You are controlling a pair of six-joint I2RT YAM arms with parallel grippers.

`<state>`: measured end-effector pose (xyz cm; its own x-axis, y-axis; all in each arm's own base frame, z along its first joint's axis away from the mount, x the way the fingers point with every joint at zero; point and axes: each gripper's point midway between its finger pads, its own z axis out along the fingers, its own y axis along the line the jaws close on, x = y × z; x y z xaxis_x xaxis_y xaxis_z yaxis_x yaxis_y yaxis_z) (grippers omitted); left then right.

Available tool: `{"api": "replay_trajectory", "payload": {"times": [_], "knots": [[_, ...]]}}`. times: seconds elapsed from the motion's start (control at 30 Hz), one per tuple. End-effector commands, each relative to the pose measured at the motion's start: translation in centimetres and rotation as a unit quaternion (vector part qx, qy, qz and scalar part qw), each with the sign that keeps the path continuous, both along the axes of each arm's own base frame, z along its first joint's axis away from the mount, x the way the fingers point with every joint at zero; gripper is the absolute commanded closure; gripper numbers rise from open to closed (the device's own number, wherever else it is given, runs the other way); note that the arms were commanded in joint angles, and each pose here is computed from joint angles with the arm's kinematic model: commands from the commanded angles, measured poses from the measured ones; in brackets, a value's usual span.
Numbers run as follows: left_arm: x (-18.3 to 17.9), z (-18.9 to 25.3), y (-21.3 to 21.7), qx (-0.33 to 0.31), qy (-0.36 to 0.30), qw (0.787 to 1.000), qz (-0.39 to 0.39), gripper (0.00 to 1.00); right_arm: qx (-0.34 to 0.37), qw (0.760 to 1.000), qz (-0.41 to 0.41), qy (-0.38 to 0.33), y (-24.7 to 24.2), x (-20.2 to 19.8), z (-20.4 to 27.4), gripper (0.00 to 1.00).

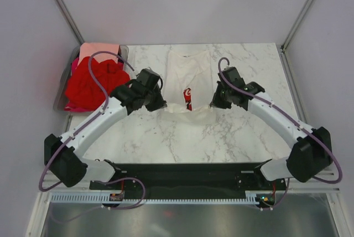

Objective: Fold and stack the t-shirts

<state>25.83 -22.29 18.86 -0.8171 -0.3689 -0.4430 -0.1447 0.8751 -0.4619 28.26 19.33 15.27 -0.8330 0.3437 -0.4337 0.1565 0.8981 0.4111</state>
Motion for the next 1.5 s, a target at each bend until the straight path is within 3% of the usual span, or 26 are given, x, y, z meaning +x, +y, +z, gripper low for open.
{"api": "replay_trajectory", "payload": {"times": [0.0, 0.1, 0.3, 0.8, 0.87, 0.9, 0.93, 0.97, 1.0, 1.07, 1.23, 1.47], "knots": [[3.9, 1.3, 0.6, 0.027, -0.022, 0.999, -0.023, 0.98, -0.019, 0.999, 0.022, -0.025, -0.3, 4.0, 1.9, 1.00], [6.8, 2.4, 0.5, 0.030, -0.036, 0.998, -0.033, 0.98, -0.025, 0.999, 0.013, -0.028, -0.9, 7.2, 2.1, 1.00], [11.6, -0.6, 0.6, 0.048, -0.005, 0.998, -0.042, 0.98, -0.021, 0.999, 0.021, -0.015, -0.7, 11.5, 0.9, 1.00], [19.4, -8.1, -0.6, 0.056, 0.040, 0.996, -0.061, 0.98, -0.037, 0.998, 0.022, 0.039, -1.7, 17.5, -7.4, 1.00], [19.7, -9.3, -0.1, 0.055, 0.057, 0.995, -0.056, 0.84, -0.029, 0.999, 0.024, 0.034, -1.7, 18.6, -7.2, 0.96], [19.9, -9.2, 0.0, 0.049, 0.062, 0.995, -0.056, 0.77, -0.029, 0.998, 0.031, 0.045, -1.8, 18.7, -8.1, 0.83], [19.5, -9.9, 0.3, 0.049, 0.086, 0.994, -0.055, 0.69, -0.015, 0.998, 0.037, 0.047, -1.8, 19.0, -7.7, 0.64], [19.5, -9.5, 0.6, 0.045, 0.086, 0.994, -0.058, 0.57, -0.005, 0.998, 0.045, 0.034, -1.6, 19.8, -6.3, 0.58], [19.4, -7.8, 0.8, 0.052, 0.074, 0.994, -0.067, 0.50, -0.008, 0.998, 0.058, 0.036, -1.9, 19.4, -5.5, 0.45], [19.3, -5.4, 1.8, 0.069, 0.051, 0.994, -0.061, 0.44, -0.016, 0.998, 0.064, 0.018, -2.2, 19.1, -3.2, 0.39], [16.5, -0.8, 4.7, 0.111, 0.021, 0.992, -0.049, 0.37, -0.027, 0.995, 0.085, -0.036, -1.1, 15.2, 2.5, 0.37], [7.9, -2.6, 7.4, 0.115, 0.067, 0.990, -0.051, 0.41, -0.030, 0.988, 0.148, -0.002, 4.8, 8.8, -1.1, 0.39]]}}
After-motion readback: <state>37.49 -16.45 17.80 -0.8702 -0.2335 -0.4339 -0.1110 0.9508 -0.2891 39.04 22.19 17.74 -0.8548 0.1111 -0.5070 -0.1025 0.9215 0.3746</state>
